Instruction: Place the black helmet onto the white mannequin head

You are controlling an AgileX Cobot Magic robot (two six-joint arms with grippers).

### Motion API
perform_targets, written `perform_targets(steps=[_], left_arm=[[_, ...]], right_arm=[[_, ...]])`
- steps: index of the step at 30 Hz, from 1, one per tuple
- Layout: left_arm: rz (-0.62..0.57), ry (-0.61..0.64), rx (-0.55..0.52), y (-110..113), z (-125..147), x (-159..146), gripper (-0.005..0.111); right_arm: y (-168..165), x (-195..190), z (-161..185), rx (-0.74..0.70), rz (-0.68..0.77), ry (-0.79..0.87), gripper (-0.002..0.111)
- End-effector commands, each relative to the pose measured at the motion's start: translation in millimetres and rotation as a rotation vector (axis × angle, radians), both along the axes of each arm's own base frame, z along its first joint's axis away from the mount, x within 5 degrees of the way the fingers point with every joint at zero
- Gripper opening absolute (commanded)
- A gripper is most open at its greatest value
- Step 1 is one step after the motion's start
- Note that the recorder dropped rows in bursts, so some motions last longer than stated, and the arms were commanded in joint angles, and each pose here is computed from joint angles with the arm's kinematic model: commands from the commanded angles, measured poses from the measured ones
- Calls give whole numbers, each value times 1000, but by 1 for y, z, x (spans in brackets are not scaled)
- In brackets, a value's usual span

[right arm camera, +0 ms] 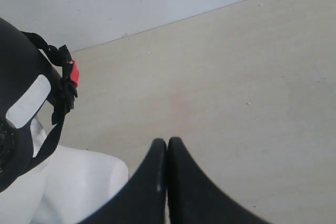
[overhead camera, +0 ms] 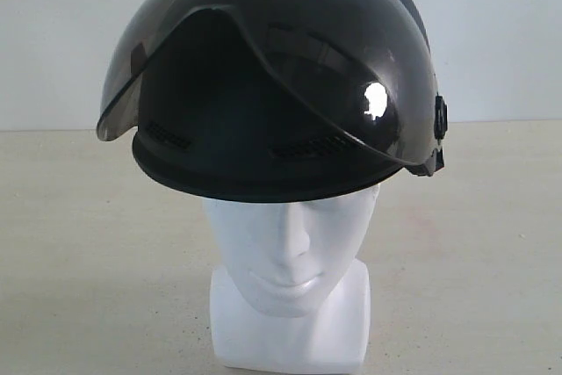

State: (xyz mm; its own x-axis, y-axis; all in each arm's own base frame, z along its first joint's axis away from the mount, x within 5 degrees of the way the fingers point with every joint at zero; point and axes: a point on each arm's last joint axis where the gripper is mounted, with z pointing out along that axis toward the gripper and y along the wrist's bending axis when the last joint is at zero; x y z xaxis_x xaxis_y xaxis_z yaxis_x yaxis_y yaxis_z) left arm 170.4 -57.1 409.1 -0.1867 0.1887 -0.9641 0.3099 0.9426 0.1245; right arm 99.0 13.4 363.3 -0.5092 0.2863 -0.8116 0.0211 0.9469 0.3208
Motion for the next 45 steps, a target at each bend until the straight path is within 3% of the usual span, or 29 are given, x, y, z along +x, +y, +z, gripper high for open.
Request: perform_targets(steps=[1,4,5,7,12,16,22,25,28,32,37,40,45], left_arm=[[-39,84,-69,3,18,-24,4],[-62,105,-84,5,33,-36,4],[-97,125,-62,1,36,-35,4],[-135,157,-117,-6,45,-29,4],[-205,233,-60,-20,50,-9,4],[-244,255,-115,-29,58,1,4],[-249,277,-122,-30,63,3,4],[-260,308,-169,-31,62,7,4],[-316,356,-167,-29,56,15,4],[-364,382,-191,-30,50,31,4],[-408,412,-166,-31,42,50,4],[-436,461,-221,-30,36,60,4],[-469,412,-261,-23,37,71,4]], right_arm=[[0,1,1,-1,-1,-3,0],[0,1,1,-1,-1,-3,0],[0,1,1,-1,-1,-3,0],[0,1,1,-1,-1,-3,0],[-2,2,2,-33,-1,-22,0],[-2,6,8,-25,-14,-94,0],[2,12,21,131,-27,-208,0],[15,21,28,104,143,-167,0],[33,40,35,165,355,-94,0],[45,62,51,240,490,-37,0],[50,78,74,284,551,-110,0],[56,85,76,334,645,-108,0],[60,99,72,382,697,-116,0]])
